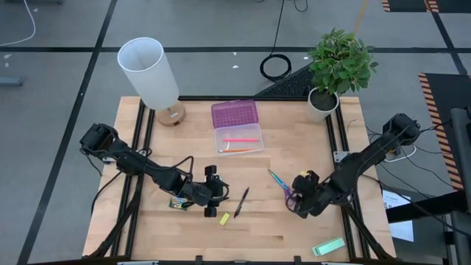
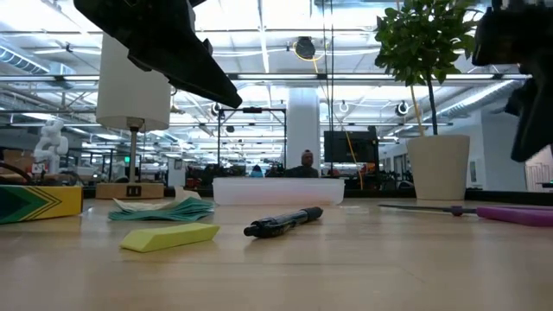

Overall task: Pack school essentials
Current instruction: Put the purple scissors into the purple supply box

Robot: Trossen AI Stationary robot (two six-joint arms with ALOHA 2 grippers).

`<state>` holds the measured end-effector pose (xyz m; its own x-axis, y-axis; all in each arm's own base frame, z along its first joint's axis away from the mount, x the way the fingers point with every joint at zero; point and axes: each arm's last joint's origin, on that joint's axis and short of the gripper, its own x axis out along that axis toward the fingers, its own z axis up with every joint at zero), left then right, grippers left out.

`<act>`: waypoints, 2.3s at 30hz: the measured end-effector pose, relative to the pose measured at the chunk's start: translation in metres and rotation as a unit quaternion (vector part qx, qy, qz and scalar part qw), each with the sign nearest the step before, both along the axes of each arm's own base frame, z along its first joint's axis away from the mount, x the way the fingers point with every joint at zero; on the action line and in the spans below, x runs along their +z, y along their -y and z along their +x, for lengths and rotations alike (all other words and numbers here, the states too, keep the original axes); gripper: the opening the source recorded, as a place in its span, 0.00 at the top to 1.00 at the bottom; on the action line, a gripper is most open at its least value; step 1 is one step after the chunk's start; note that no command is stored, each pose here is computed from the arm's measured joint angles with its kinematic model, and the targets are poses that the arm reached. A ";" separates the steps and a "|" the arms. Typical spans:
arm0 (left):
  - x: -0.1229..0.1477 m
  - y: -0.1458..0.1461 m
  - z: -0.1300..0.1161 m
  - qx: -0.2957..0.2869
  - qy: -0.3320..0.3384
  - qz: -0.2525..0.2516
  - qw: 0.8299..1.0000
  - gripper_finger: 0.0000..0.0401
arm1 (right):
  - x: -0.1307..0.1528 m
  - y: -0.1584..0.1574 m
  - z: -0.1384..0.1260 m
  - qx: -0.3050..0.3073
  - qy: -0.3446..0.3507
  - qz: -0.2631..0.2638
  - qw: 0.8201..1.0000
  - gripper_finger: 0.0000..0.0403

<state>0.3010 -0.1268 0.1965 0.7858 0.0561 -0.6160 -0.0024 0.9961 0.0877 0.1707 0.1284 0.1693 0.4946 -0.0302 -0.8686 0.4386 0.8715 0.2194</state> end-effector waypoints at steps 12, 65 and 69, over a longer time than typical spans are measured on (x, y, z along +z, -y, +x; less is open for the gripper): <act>0.000 0.000 0.000 -0.003 0.000 0.004 1.000 0.46 | -0.028 -0.009 0.005 0.009 -0.064 -0.014 0.998 0.67; 0.001 0.000 0.001 -0.011 0.004 0.015 1.000 0.46 | -0.022 0.006 0.004 -0.020 -0.055 -0.066 0.996 0.83; 0.001 -0.001 0.001 -0.010 0.003 0.014 1.000 0.46 | -0.008 0.018 0.008 -0.004 -0.028 -0.070 0.997 0.85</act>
<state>0.3018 -0.1262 0.1971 0.7908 0.0578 -0.6094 0.0168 0.9931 0.1160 0.1787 0.1108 0.1610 0.4453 -0.1565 -0.8816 0.4539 0.8882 0.0716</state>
